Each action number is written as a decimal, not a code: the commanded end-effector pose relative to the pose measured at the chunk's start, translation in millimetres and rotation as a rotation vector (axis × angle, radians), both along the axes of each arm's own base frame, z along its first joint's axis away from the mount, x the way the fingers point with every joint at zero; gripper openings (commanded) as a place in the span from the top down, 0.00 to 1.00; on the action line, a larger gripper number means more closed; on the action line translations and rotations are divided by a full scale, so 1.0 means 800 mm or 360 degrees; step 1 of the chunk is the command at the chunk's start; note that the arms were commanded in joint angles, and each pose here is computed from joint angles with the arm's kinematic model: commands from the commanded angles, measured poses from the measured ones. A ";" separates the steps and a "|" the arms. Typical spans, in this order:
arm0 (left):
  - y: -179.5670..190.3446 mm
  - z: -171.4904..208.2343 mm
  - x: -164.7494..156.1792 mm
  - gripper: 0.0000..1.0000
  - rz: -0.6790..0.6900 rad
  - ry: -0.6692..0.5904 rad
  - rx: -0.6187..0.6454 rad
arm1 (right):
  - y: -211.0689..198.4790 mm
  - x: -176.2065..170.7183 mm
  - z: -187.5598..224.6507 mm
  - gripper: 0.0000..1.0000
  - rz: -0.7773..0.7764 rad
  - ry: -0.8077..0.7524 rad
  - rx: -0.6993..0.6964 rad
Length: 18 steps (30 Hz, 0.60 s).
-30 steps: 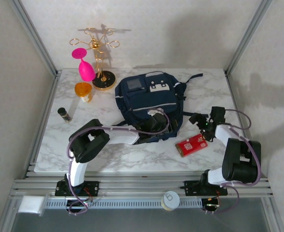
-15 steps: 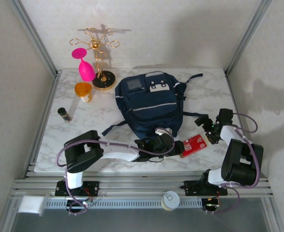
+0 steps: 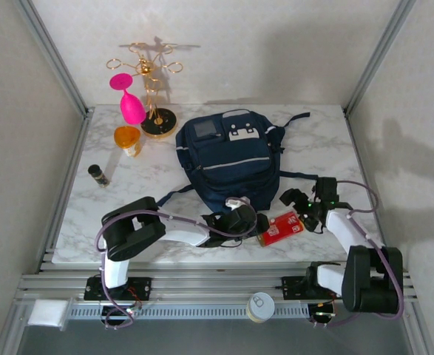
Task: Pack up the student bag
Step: Move the student bag to the center of the table.
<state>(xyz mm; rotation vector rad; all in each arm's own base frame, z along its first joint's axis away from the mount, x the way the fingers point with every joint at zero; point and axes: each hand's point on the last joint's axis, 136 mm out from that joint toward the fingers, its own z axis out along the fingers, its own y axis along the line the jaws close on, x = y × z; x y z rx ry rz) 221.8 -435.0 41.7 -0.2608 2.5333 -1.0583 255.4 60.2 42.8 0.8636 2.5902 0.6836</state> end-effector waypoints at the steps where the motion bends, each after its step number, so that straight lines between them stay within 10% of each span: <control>1: 0.046 -0.014 0.013 0.35 0.0148 -0.0019 0.0176 | 0.041 -0.021 0.008 0.01 -0.0052 0.0071 0.0199; 12: 0.151 0.000 0.032 0.30 0.0322 -0.0152 0.0566 | 0.040 -0.038 0.012 0.01 0.0113 0.0021 0.0001; 18: 0.116 0.017 0.012 0.34 0.0218 -0.0110 0.0302 | 0.038 -0.037 -0.011 0.01 0.0326 0.0060 -0.0076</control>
